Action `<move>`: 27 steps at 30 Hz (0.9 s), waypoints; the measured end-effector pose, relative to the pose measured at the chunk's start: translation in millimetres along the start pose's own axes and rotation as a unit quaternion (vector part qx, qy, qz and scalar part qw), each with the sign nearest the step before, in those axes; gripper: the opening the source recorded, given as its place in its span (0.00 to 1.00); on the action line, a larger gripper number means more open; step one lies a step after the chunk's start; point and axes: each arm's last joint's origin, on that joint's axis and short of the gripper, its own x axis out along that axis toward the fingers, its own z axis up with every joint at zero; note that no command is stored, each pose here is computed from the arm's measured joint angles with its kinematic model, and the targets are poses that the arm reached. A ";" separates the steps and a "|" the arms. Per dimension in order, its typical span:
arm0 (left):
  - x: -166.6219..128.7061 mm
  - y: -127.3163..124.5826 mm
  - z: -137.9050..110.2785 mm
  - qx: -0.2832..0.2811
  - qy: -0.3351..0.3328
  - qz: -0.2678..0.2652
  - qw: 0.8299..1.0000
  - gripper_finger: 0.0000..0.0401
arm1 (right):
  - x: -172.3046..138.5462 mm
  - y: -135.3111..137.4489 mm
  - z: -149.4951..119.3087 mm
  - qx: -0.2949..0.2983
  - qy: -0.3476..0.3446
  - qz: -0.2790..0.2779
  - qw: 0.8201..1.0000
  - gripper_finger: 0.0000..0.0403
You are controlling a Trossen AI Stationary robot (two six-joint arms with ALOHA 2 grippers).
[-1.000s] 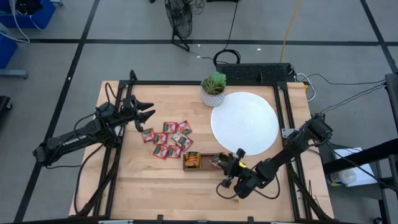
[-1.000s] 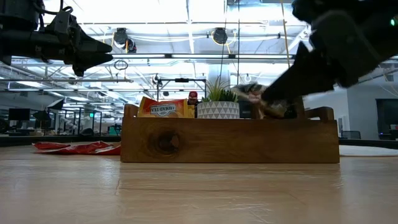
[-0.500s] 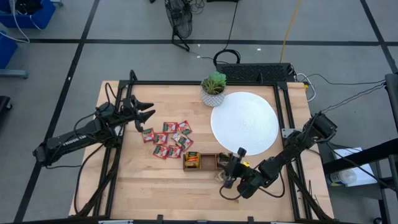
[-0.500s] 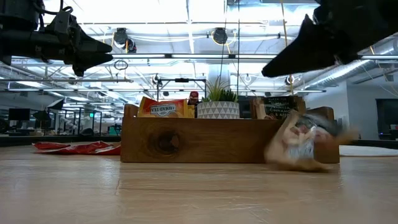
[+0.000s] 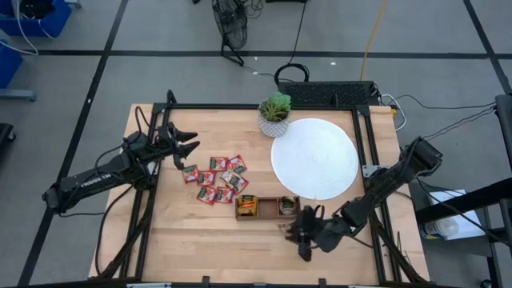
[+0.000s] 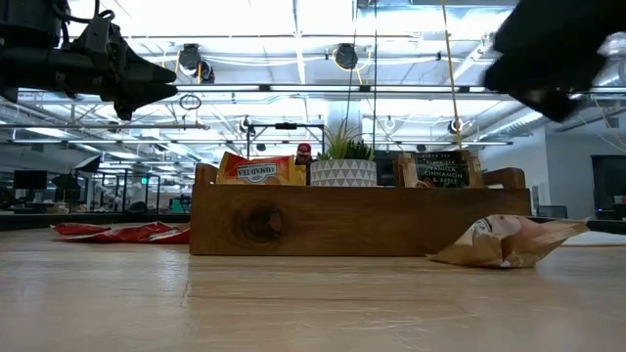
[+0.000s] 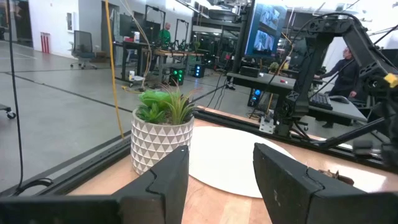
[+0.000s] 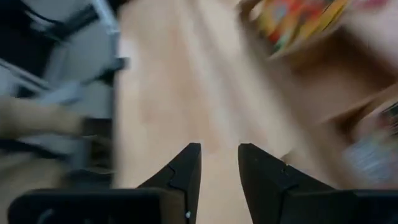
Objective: Pick & Place Tea
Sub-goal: Put the light brown tea bag into the right section of the wooden organizer
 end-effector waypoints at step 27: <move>0.0 0.0 -0.1 0.000 0.000 0.000 1.000 0.45 | -1.9 -80.9 -61.7 0.458 0.023 -0.018 0.889 0.30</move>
